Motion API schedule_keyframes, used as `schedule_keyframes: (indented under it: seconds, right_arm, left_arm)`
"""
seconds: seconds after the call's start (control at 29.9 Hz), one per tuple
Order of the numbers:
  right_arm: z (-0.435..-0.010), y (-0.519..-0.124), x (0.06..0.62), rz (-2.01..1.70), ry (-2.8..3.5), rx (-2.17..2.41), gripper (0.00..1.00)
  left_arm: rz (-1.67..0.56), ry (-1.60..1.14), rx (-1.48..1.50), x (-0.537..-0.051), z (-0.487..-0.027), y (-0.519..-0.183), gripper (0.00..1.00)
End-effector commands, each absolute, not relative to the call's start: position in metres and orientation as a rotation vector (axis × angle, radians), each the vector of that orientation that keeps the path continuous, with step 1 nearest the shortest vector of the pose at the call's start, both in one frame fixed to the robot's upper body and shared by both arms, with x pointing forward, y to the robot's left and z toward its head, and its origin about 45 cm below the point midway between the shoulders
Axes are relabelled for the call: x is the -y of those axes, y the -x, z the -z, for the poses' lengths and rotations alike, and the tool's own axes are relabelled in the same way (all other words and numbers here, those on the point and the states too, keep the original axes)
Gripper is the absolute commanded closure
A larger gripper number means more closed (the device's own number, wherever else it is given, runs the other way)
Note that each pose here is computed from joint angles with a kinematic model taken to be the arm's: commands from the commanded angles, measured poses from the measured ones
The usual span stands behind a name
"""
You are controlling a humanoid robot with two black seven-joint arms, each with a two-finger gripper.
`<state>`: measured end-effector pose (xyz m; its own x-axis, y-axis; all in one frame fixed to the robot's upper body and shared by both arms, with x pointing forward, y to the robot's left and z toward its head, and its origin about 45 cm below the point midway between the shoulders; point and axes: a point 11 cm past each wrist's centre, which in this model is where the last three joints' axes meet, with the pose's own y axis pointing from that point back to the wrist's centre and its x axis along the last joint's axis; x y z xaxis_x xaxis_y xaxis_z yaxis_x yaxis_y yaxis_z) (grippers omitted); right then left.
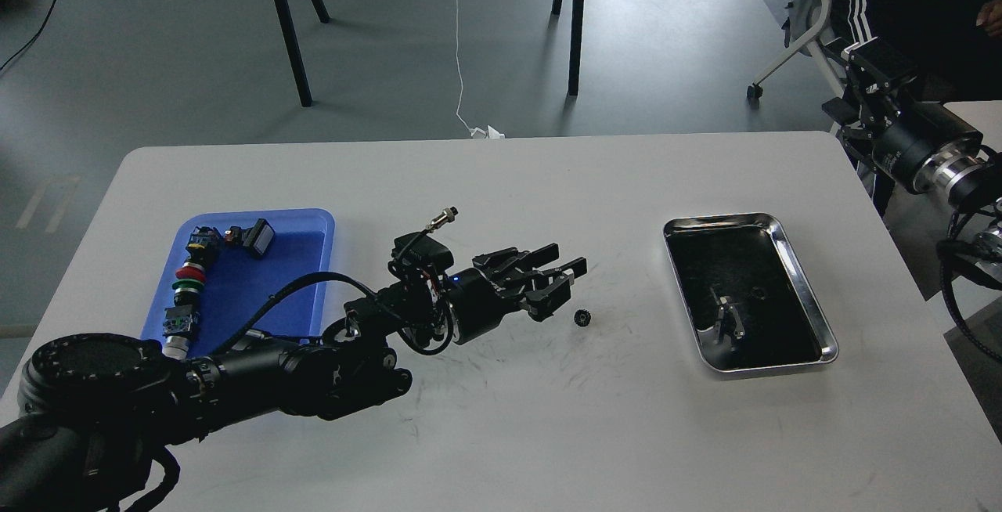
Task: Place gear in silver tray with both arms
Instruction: 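Open the left gripper and raise it back over the blue tray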
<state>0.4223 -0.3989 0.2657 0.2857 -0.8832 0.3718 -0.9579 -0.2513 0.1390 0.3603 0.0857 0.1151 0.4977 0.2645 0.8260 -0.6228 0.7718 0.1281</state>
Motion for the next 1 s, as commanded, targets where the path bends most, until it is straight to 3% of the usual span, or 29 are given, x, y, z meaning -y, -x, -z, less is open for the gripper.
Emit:
schedule_keyframes:
  seconds: [0.0,0.03,0.23,0.6,0.97]
  right_arm:
    - [-0.266,-0.422,0.399,-0.31,-2.227,1.669,0.07]
    - [-0.266,-0.422,0.399,-0.31,-2.227,1.669,0.07]
    - [-0.268,-0.423,0.396,-0.313,-2.236,1.664,0.07]
    - [-0.269,-0.424,0.395,-0.316,-2.244,1.658,0.07]
    - [-0.256,-0.416,0.383,-0.247,-2.285,1.509,0.05]
  left_arm:
    - [-0.802,-0.434,0.784,-0.117,-0.132,-0.389,0.21]
    - [-0.852,-0.424,0.744,-0.123,-0.136,-0.394,0.15]
    - [-0.99,-0.354,0.595,-0.162,-0.17,-0.42,0.02]
    - [-1.073,-0.211,0.401,-0.239,-0.26,-0.461,0.02]
    - [-1.199,-0.181,0.286,-0.325,-0.285,-0.461,0.02]
